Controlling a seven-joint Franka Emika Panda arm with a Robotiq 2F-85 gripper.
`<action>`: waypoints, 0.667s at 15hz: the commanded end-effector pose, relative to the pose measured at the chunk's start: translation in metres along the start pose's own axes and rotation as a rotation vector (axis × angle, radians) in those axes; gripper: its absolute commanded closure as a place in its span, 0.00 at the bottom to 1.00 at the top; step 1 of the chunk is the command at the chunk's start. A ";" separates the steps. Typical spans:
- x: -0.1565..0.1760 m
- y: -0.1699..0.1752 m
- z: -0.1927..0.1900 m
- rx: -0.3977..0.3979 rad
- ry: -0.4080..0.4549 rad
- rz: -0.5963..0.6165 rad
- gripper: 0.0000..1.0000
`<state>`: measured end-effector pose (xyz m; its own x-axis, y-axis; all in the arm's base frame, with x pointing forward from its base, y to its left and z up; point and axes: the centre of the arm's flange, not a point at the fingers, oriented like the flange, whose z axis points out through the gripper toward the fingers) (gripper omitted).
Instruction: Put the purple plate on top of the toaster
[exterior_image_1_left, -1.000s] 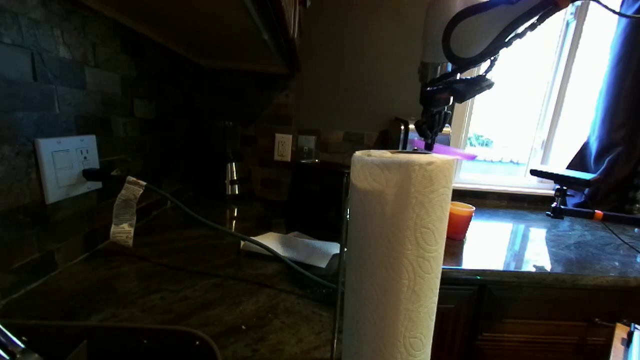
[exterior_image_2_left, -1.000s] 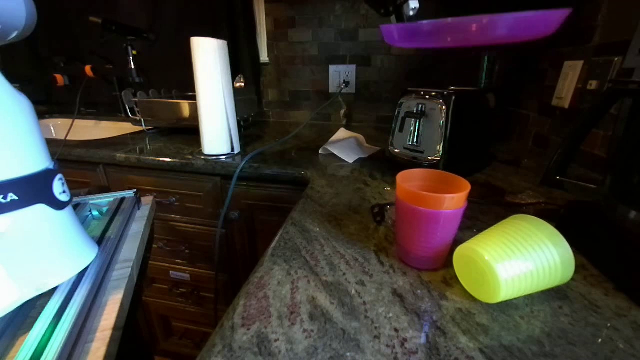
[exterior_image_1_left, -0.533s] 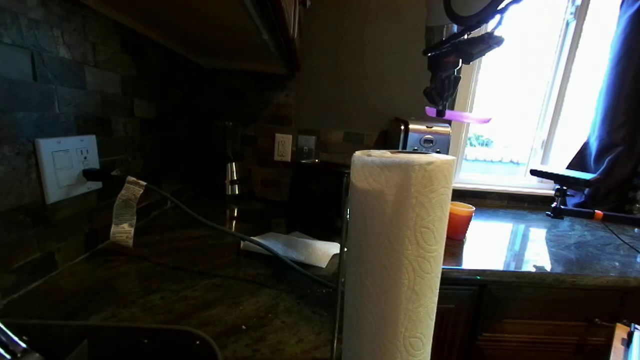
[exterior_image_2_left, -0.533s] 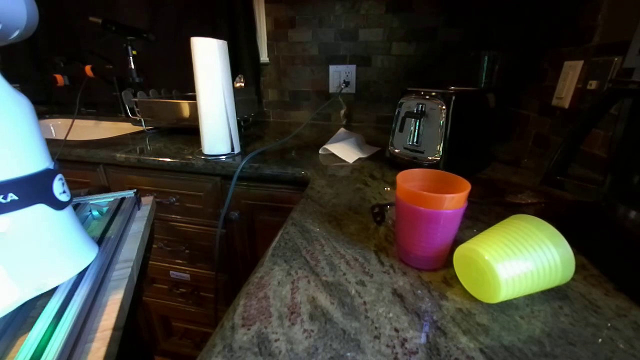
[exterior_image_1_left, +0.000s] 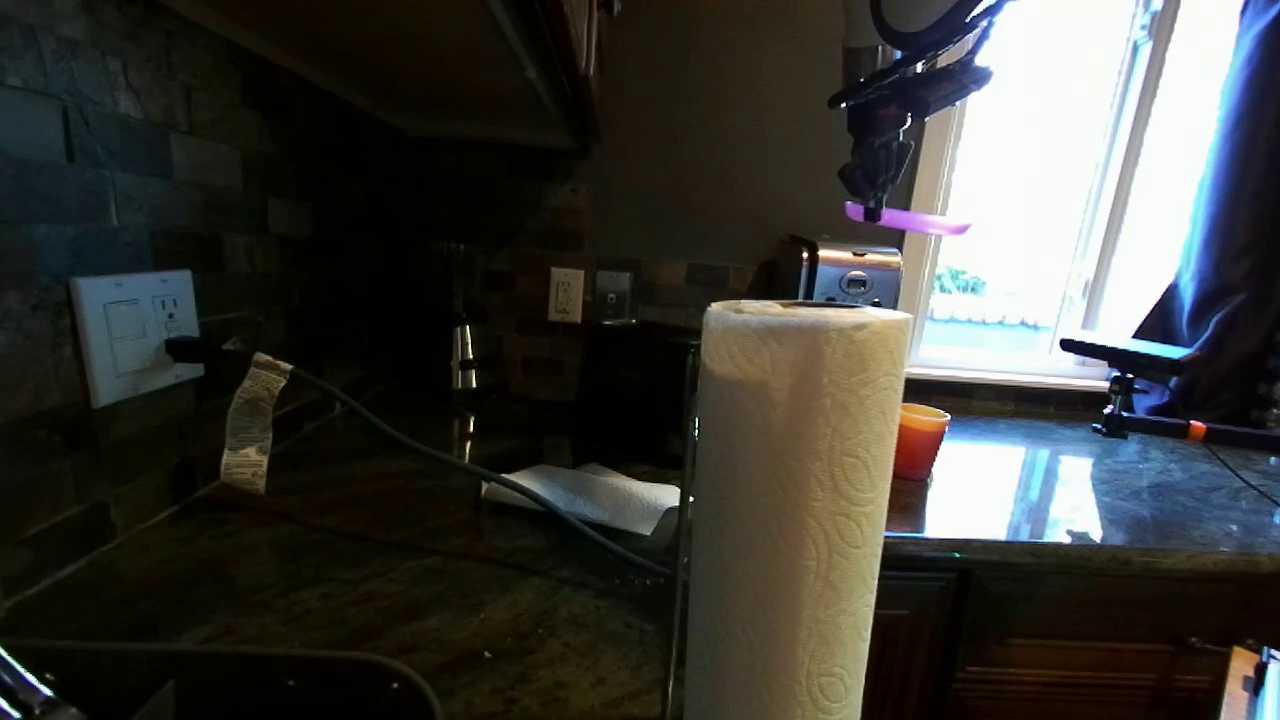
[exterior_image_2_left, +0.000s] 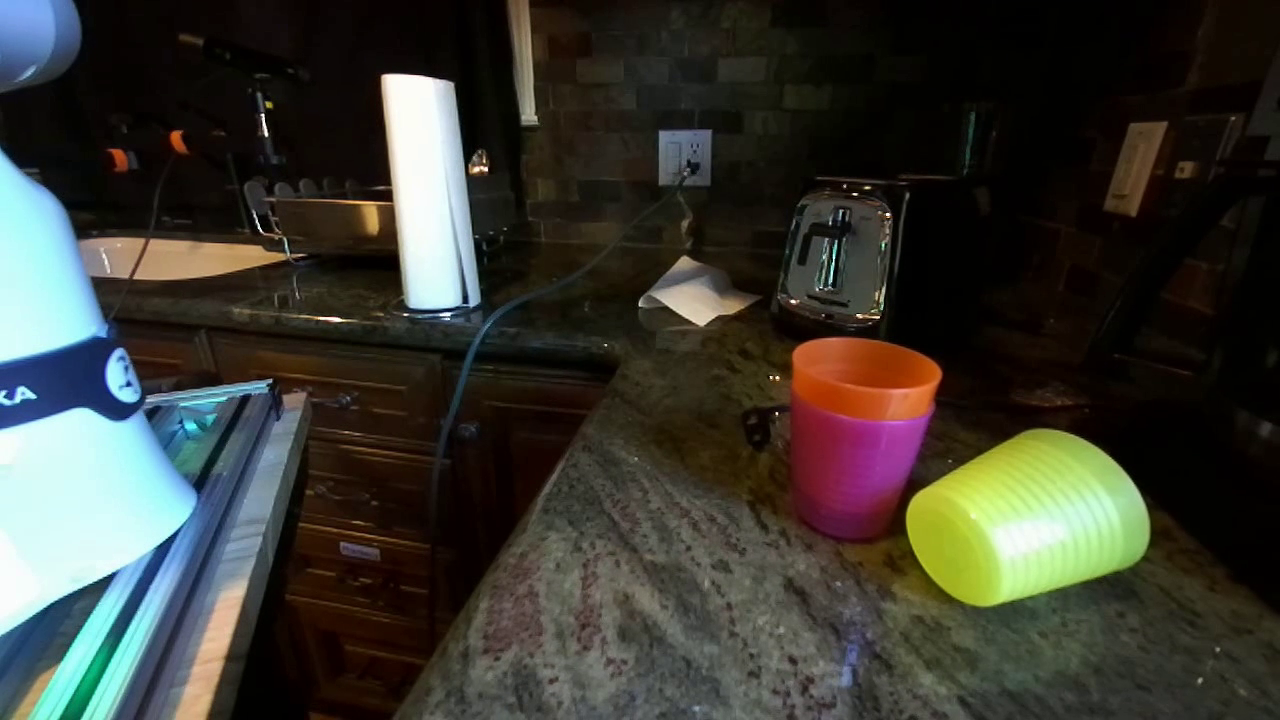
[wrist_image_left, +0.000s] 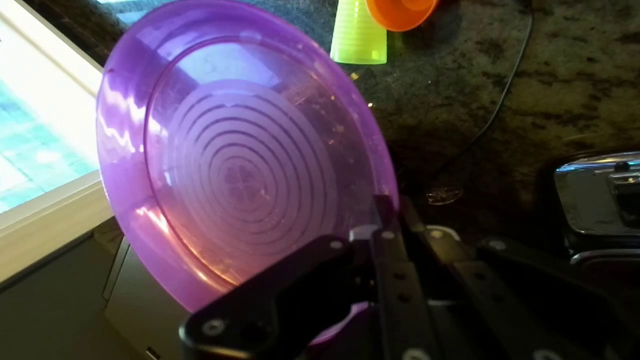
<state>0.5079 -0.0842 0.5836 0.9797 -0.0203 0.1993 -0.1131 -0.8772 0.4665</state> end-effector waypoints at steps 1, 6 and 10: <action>0.000 0.000 0.000 0.000 0.000 0.000 0.99; 0.048 0.024 -0.002 -0.054 0.016 -0.099 0.99; 0.090 0.040 -0.002 -0.086 0.025 -0.180 0.99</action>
<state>0.5520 -0.1046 0.6079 0.9798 0.1058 0.1695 0.0002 -0.8488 0.5288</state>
